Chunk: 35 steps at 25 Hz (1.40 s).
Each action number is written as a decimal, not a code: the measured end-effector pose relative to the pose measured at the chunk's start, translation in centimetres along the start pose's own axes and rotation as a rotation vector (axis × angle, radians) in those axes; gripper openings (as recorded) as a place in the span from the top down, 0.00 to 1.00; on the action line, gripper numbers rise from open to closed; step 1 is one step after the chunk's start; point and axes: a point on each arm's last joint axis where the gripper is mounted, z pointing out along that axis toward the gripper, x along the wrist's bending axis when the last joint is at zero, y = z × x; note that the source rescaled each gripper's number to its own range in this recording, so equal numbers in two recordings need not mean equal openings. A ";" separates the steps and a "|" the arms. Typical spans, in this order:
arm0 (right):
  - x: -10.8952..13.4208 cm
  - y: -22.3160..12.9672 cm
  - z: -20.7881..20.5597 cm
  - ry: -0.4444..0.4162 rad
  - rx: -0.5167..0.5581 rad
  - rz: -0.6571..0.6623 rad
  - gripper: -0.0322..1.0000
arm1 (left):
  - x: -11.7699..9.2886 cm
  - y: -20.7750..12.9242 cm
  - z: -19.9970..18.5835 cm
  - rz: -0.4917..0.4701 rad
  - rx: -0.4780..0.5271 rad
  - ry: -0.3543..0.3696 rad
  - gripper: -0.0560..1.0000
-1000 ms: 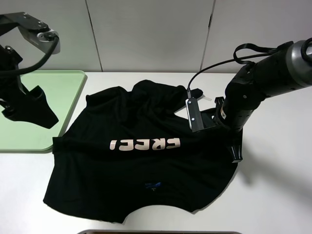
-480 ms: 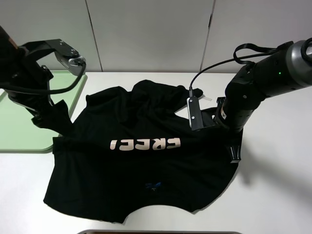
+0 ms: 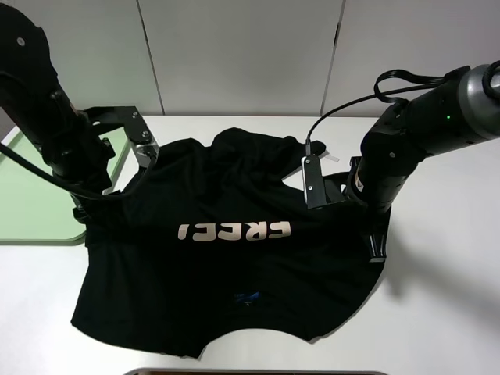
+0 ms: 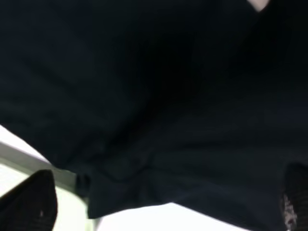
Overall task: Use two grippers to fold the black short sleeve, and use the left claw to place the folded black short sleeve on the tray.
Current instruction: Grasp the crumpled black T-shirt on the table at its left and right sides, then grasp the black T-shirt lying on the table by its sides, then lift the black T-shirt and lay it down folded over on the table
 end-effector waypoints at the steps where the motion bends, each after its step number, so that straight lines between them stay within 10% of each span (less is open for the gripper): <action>1: 0.0 0.0 0.0 0.000 0.000 0.006 0.97 | 0.3 0.2 0.3 0.005 0.008 0.001 0.09; 35: 0.5 -0.2 0.0 0.052 0.025 0.101 0.97 | 2.0 2.0 7.3 0.038 0.115 -0.167 0.12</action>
